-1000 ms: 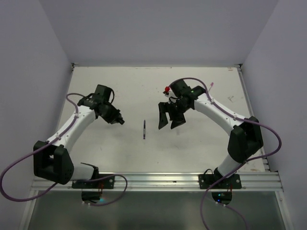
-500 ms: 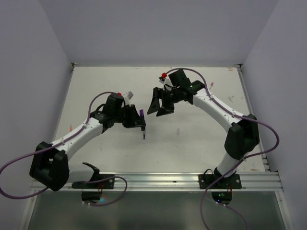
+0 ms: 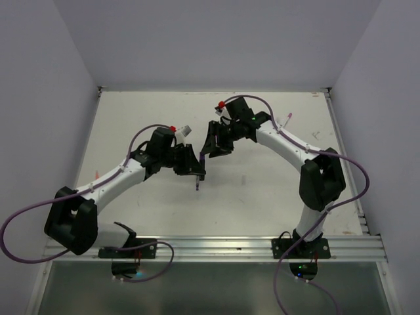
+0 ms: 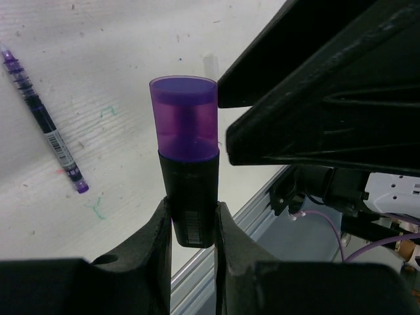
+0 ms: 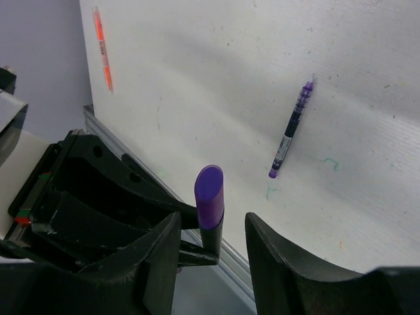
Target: Open the pen caps
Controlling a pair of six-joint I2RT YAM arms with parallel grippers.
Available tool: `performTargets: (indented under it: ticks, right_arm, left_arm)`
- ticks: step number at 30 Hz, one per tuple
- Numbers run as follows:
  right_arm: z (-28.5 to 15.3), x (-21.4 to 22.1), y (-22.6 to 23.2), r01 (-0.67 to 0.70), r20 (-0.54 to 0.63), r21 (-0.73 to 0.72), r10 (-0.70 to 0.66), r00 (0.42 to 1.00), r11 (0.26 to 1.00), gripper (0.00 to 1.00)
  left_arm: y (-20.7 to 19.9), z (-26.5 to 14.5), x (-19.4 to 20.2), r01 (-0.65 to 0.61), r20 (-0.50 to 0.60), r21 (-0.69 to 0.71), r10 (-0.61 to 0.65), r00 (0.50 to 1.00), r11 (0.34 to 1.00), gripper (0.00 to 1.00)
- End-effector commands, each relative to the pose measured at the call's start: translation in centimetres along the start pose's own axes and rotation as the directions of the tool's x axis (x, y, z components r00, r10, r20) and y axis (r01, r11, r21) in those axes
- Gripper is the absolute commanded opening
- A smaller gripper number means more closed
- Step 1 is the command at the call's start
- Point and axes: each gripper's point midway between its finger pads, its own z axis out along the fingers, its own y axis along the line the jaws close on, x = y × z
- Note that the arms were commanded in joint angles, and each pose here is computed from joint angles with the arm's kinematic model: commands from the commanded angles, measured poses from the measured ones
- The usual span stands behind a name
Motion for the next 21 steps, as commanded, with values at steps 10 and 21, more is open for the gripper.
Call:
performTargets:
  ticks: [10, 21]
  right_arm:
    - [0.8, -1.9, 0.3, 0.027, 0.063, 0.038, -0.030, 0.998, 0.999, 0.45]
    - [1.7, -1.1, 0.1, 0.038, 0.052, 0.078, -0.042, 0.998, 0.996, 0.10]
  left_arm:
    - [-2.5, -0.1, -0.9, -0.069, -0.003, 0.062, 0.070, 0.998, 0.996, 0.00]
    - [-2.9, 0.3, -1.0, -0.069, -0.015, 0.050, 0.070, 0.997, 0.996, 0.00]
